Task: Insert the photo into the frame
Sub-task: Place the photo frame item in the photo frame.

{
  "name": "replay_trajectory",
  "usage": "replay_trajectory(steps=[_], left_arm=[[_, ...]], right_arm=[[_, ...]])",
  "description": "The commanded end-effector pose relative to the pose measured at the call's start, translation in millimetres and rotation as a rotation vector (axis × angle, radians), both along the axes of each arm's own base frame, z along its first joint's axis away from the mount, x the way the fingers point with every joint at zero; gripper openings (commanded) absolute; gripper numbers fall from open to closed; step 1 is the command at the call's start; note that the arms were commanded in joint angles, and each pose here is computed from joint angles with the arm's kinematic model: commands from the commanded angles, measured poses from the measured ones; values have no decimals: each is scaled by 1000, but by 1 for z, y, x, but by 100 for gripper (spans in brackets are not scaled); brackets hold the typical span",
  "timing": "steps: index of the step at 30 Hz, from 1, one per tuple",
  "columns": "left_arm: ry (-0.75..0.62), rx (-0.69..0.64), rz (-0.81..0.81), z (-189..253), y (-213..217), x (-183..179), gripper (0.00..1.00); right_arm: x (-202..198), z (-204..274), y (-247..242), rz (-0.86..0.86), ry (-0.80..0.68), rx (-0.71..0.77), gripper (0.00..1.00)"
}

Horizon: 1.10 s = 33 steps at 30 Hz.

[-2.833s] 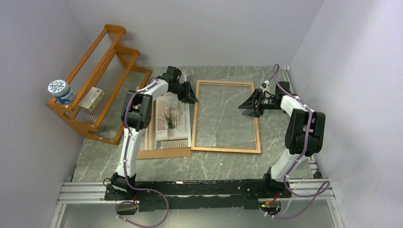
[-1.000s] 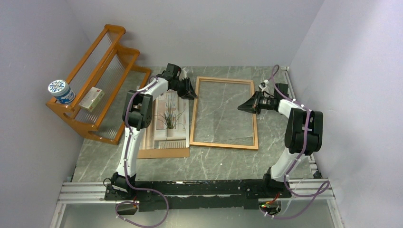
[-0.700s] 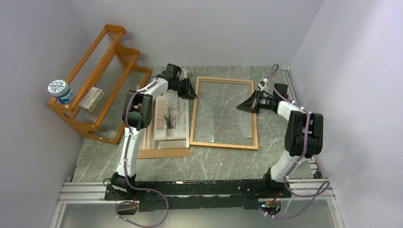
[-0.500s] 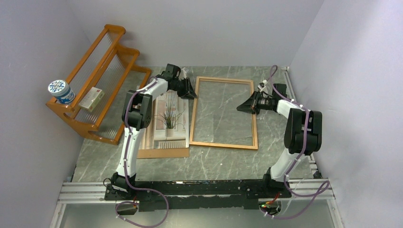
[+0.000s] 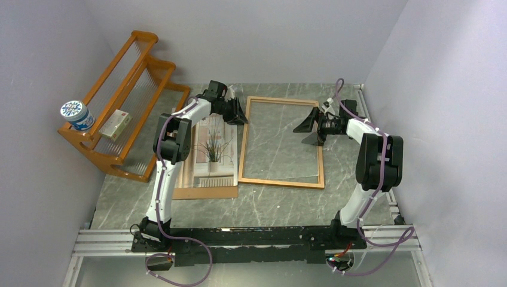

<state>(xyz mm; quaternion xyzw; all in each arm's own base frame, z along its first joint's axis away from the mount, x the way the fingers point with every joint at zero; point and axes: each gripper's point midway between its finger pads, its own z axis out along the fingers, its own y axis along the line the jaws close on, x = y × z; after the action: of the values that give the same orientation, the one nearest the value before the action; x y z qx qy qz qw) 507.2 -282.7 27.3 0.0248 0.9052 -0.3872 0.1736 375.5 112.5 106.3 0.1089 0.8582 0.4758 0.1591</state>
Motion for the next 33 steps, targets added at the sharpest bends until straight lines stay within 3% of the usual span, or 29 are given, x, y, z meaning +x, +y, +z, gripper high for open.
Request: replay_trajectory(steps=[1,12,21,27,33], left_arm=[[69,216,93,-59,42,-4,40],[65,222,80,-44,44,-5,58],[78,140,66,-29,39,-3,68],[114,98,49,-27,35,-4,72],[161,67,55,-29,30,-9,70]], right_arm=[[6,3,-5,14,-15,-82,98],[-1,-29,-34,-72,150,-374,99],[4,-31,-81,-244,186,-636,98],[6,-43,-93,-259,205,-704,95],[7,-58,-87,-234,216,-674,91]])
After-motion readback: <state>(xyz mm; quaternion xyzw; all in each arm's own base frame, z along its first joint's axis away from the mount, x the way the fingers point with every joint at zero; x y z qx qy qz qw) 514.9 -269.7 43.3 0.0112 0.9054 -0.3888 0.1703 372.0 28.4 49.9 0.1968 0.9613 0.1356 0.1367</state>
